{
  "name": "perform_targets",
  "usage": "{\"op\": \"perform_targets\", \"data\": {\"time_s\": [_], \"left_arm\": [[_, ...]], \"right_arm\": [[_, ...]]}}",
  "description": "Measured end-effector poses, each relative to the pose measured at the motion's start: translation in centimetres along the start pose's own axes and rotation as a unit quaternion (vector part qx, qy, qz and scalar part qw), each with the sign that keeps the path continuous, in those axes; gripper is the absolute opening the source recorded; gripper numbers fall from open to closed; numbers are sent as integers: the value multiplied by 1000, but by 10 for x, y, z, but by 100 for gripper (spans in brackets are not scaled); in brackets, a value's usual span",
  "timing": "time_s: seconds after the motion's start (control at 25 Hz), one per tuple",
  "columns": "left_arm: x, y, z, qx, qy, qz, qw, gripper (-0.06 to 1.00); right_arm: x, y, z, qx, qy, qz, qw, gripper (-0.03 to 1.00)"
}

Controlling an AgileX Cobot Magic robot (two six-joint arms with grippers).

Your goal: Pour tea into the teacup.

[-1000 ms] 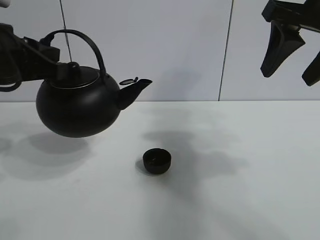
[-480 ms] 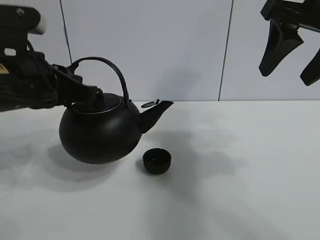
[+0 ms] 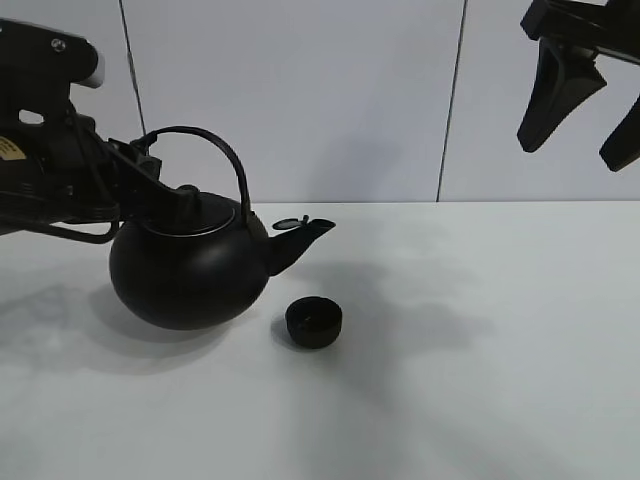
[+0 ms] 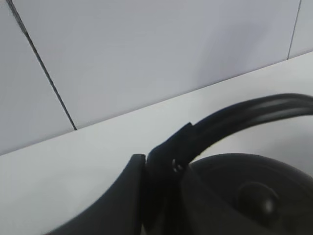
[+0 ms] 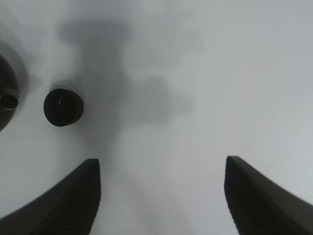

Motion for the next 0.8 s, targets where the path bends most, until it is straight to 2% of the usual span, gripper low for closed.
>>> {"op": "perform_targets", "data": {"time_s": [0.28, 0.8], "left_arm": [[-1, 1, -1, -38, -1, -1, 999, 11], [0, -5, -5, -72, -12, 13, 997, 11]], "right_arm": [[0, 0, 0, 0, 0, 0, 1000, 49], [0, 0, 0, 0, 0, 0, 1000, 49]]}}
Point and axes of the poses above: a point on each arm's last joint axis where the gripper is mounted, x pointing back along that axis away from the gripper, y along the wrist's bending axis when the last joint is at zero, z = x × y, the point moved 9 cm from there along -x, pointing out along that axis toward the gripper, and after that the axes turned 14 degrees about -x, right-handed, at the moved point
